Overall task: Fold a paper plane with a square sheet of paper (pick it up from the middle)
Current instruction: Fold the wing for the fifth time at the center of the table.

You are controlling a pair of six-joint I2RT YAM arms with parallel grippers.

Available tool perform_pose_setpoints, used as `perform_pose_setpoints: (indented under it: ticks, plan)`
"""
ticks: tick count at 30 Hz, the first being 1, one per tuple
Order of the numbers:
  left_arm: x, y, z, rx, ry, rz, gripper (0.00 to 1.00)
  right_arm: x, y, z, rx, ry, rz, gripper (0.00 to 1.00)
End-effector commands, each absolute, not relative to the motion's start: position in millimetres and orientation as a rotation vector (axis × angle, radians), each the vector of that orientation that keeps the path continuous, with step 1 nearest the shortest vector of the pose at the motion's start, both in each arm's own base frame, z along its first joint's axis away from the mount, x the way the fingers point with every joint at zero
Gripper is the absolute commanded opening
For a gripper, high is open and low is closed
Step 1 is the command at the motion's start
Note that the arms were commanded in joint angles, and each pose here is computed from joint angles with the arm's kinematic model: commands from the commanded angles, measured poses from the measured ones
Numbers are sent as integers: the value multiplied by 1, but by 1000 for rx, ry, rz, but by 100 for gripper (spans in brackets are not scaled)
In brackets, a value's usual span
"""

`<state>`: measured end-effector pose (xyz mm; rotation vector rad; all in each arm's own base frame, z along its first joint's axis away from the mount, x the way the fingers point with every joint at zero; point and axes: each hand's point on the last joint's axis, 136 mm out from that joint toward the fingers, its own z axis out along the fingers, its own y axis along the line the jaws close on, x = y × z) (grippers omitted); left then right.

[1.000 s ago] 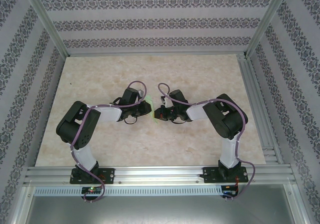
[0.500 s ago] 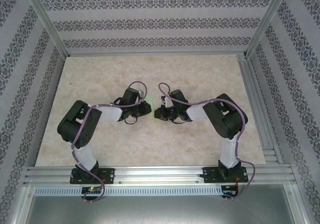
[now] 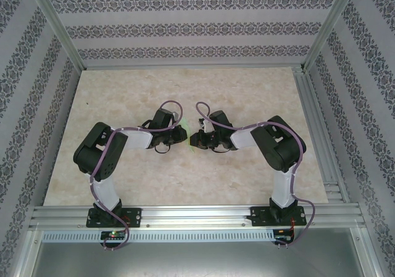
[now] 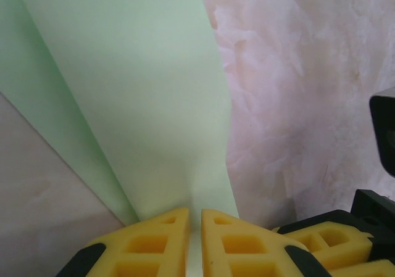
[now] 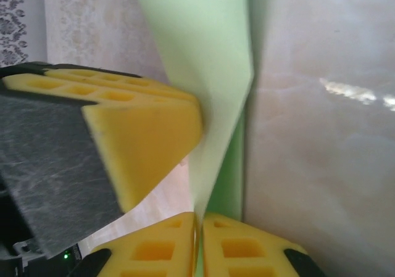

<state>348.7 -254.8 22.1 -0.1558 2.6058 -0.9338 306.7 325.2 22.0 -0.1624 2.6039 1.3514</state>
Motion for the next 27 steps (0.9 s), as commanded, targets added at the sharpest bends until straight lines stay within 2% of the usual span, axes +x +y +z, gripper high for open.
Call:
perform_pose_setpoints:
  ticks: [1, 12, 17, 27]
  plan:
    - [344, -247, 5, -178, 2670, -837, 15, 309, 314, 18, -137, 2637, 1283, 16]
    - [341, -245, -1, -208, 2697, -821, 15, 293, 324, 34, -228, 2640, 1321, 19]
    - [342, -244, 3, -208, 2688, -825, 15, 290, 325, 29, -241, 2663, 1300, 12]
    - [343, -247, 14, -201, 2665, -853, 15, 279, 322, 16, -243, 2720, 1275, 6]
